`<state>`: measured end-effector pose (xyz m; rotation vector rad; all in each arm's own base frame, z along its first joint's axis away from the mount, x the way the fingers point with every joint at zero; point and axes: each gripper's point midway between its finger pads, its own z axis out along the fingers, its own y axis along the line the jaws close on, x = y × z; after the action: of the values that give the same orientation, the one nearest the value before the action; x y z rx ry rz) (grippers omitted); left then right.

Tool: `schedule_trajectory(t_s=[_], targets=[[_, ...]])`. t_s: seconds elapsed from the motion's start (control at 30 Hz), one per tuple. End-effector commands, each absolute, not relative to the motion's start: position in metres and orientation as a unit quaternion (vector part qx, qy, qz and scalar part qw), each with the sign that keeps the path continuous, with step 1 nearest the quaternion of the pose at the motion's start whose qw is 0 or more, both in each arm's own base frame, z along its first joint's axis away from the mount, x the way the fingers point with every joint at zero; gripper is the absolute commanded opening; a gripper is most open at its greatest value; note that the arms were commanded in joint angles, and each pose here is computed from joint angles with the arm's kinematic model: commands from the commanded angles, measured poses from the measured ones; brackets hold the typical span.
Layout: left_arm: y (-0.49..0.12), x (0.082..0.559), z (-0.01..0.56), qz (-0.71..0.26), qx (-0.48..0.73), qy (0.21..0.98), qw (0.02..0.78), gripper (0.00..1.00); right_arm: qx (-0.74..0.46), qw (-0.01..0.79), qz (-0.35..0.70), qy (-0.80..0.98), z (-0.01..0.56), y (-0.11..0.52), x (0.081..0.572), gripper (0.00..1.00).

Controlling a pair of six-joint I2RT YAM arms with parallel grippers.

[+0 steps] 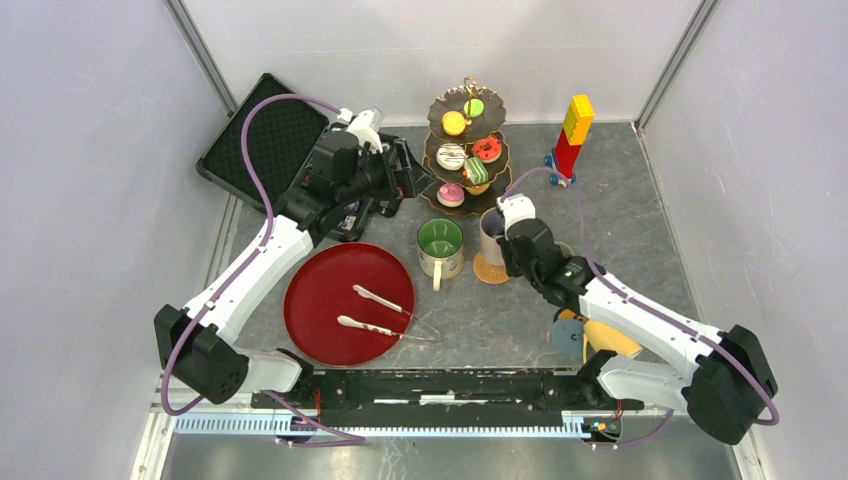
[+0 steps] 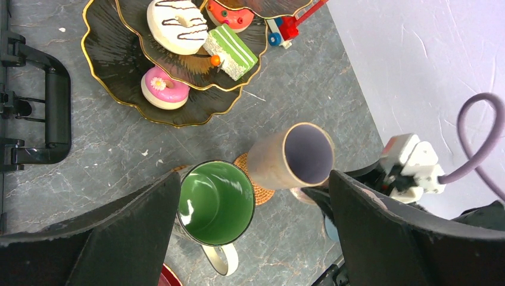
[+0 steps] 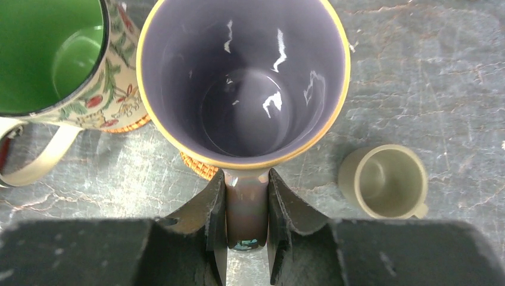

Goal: Serve the afternoon tea

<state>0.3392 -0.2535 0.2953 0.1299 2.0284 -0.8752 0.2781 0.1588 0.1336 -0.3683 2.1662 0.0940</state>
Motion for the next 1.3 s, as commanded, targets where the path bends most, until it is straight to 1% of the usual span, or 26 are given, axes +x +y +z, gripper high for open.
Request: schedule_trajectory(t_s=[0.0, 0.27, 0.47, 0.7, 0.93, 0.97, 1.0, 1.1, 1.17, 1.27], targets=[[-0.252, 0.340, 0.318, -0.367, 0.046, 0.799, 0.473, 1.00, -0.099, 0.541, 0.043, 0.834, 0.165, 0.172, 0.301, 0.00], [-0.253, 0.341, 0.316, -0.367, 0.048, 0.801, 0.471, 1.00, -0.112, 0.526, 0.055, 0.842, 0.134, 0.183, 0.290, 0.00], [-0.254, 0.341, 0.314, -0.368, 0.048, 0.802, 0.468, 1.00, -0.107, 0.546, 0.082, 0.827, 0.140, 0.191, 0.288, 0.00], [-0.254, 0.341, 0.316, -0.368, 0.048, 0.801, 0.470, 1.00, -0.103, 0.543, 0.084, 0.829, 0.139, 0.190, 0.279, 0.00], [-0.254, 0.342, 0.314, -0.368, 0.048, 0.802, 0.468, 1.00, -0.102, 0.530, 0.083, 0.838, 0.112, 0.187, 0.273, 0.00], [-0.254, 0.342, 0.315, -0.368, 0.048, 0.801, 0.469, 1.00, -0.104, 0.526, 0.085, 0.840, 0.108, 0.189, 0.273, 0.01], [-0.254, 0.342, 0.314, -0.369, 0.048, 0.801, 0.469, 1.00, -0.107, 0.521, 0.088, 0.842, 0.108, 0.191, 0.272, 0.09], [-0.254, 0.341, 0.314, -0.368, 0.048, 0.802, 0.469, 1.00, -0.102, 0.508, 0.075, 0.852, 0.111, 0.188, 0.271, 0.38], [-0.255, 0.341, 0.316, -0.370, 0.048, 0.800, 0.469, 1.00, -0.099, 0.500, 0.063, 0.858, 0.117, 0.180, 0.267, 0.53], [-0.255, 0.339, 0.318, -0.375, 0.049, 0.799, 0.468, 1.00, -0.088, 0.495, 0.051, 0.863, 0.129, 0.166, 0.258, 0.71]])
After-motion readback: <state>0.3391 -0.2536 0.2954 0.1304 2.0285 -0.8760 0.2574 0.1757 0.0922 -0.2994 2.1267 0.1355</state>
